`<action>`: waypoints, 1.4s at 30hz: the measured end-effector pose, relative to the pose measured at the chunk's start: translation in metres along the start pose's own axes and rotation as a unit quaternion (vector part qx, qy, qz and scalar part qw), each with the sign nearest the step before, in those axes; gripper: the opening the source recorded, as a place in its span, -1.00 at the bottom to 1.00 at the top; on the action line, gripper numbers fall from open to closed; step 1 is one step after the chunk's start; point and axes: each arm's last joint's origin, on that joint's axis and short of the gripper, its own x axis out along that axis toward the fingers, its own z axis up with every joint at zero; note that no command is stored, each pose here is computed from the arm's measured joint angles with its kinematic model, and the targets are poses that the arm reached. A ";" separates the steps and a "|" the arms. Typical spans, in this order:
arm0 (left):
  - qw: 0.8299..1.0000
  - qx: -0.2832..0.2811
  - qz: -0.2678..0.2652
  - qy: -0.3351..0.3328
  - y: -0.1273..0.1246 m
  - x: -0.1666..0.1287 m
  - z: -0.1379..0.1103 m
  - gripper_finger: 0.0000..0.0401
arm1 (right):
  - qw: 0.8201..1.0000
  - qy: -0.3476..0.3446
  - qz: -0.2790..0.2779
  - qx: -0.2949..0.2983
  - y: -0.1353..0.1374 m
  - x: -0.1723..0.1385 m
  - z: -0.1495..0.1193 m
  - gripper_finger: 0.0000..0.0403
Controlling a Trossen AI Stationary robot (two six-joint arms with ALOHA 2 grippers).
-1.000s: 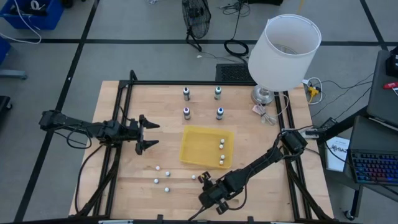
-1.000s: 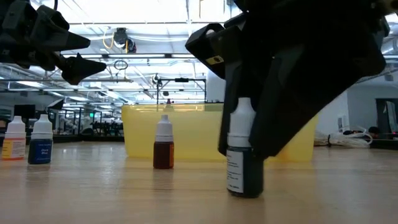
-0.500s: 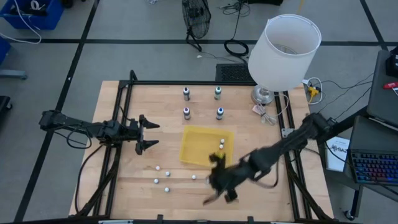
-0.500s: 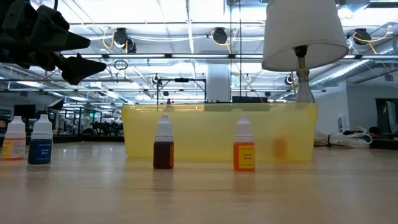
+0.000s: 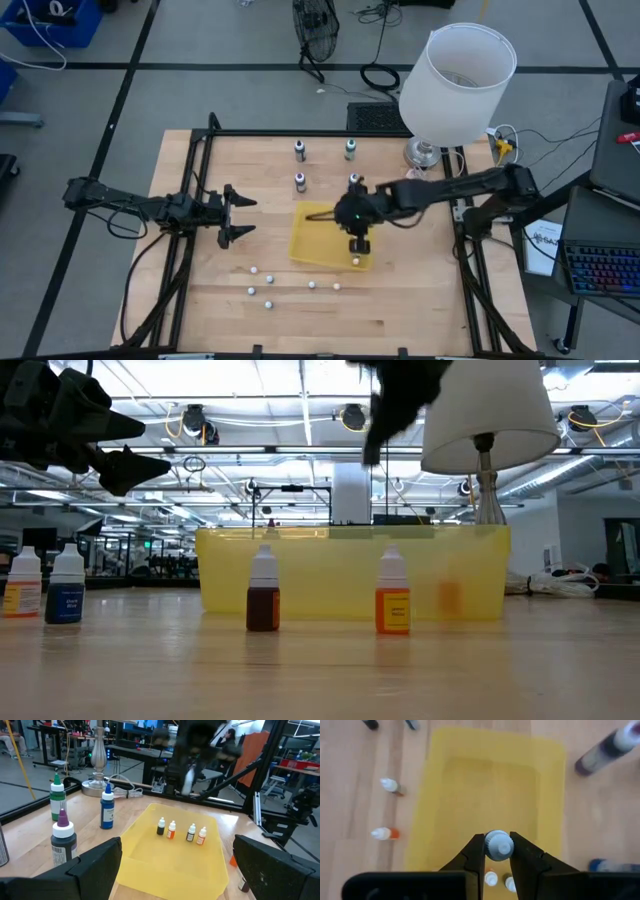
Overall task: Pick & Place food coloring
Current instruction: Put the small green food coloring bottle into the yellow container
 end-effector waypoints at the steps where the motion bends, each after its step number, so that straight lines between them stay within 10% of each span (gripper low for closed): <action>1: 1.000 0.000 0.000 0.000 0.000 0.000 0.000 0.89 | 1.000 0.002 0.005 0.009 -0.008 0.009 -0.006 -0.73; 11: 1.000 0.000 0.000 0.000 0.000 0.000 0.000 0.89 | 0.996 0.050 -0.020 0.072 -0.054 0.059 -0.068 -0.73; 33: 1.000 0.000 0.000 0.000 0.000 0.000 0.000 0.89 | 0.996 0.062 -0.007 0.062 -0.054 0.092 -0.087 -0.73; 42: 1.000 0.000 0.000 0.000 0.000 0.000 0.000 0.89 | 0.997 0.051 -0.007 0.062 -0.054 0.092 -0.085 -0.31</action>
